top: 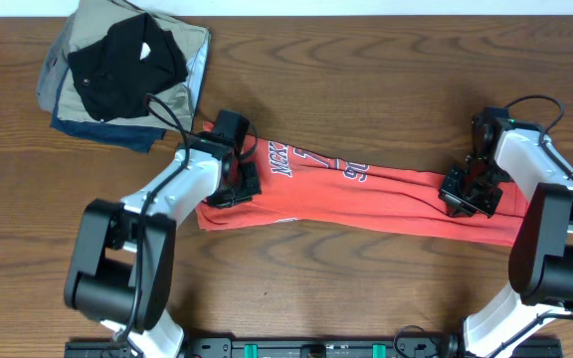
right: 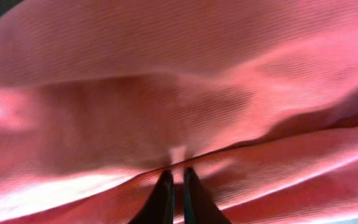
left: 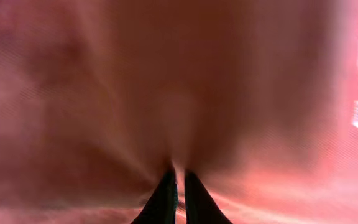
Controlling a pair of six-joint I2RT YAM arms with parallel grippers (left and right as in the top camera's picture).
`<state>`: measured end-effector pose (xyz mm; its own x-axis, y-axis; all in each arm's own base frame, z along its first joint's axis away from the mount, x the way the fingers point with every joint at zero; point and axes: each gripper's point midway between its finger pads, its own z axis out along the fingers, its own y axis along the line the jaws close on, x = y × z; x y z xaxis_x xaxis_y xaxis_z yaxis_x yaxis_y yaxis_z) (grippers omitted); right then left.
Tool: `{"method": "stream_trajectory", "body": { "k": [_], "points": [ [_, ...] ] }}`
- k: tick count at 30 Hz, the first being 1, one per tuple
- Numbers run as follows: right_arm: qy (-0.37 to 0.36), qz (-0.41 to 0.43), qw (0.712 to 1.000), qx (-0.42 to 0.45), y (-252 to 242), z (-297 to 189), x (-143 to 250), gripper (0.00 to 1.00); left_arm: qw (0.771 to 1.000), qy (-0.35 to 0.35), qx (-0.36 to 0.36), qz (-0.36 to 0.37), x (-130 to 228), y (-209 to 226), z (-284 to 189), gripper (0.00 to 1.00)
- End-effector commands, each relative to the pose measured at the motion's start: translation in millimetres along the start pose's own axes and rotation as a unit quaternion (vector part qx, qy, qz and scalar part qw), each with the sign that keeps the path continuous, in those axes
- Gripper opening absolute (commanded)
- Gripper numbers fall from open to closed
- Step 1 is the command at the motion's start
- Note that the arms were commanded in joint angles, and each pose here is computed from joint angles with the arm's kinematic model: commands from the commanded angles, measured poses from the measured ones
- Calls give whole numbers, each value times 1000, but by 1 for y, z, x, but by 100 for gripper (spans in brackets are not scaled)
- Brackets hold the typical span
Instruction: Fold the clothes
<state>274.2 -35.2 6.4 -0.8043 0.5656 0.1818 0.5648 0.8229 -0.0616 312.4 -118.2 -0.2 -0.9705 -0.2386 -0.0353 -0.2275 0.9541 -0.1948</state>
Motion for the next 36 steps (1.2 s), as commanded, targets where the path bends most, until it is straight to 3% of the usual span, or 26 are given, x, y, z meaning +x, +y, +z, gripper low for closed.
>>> {"method": "stream_trajectory", "body": {
  "k": [1, 6, 10, 13, 18, 23, 33, 36],
  "points": [
    [-15, 20, 999, 24, -13, -3, -2, 8, 999, 7, -33, -26, -5, 26, 6, 9],
    [-12, 40, 999, 35, -19, 6, 3, 10, 992, 17, -81, -94, -5, 65, 0, 9],
    [-18, 40, 999, 32, -19, 15, 3, 22, 987, 32, -91, -126, -2, 85, -5, 6],
    [-20, 40, 999, 30, -20, 22, 4, 24, 980, 42, -104, -166, 3, 99, -8, 6],
    [-14, 40, 998, 36, -23, 26, 9, 19, 963, 39, -153, -220, 8, 126, -17, 6],
    [-18, 51, 998, 45, -32, 24, 5, 2, 958, 27, -169, -231, 10, 136, -34, 6],
    [-25, 76, 997, 23, -50, -25, -27, 1, 962, -47, -144, -226, 4, 128, -87, 6],
    [-29, 76, 996, 20, -55, -40, -34, 1, 963, -62, -136, -225, 3, 126, -98, 12]
  ]
}}
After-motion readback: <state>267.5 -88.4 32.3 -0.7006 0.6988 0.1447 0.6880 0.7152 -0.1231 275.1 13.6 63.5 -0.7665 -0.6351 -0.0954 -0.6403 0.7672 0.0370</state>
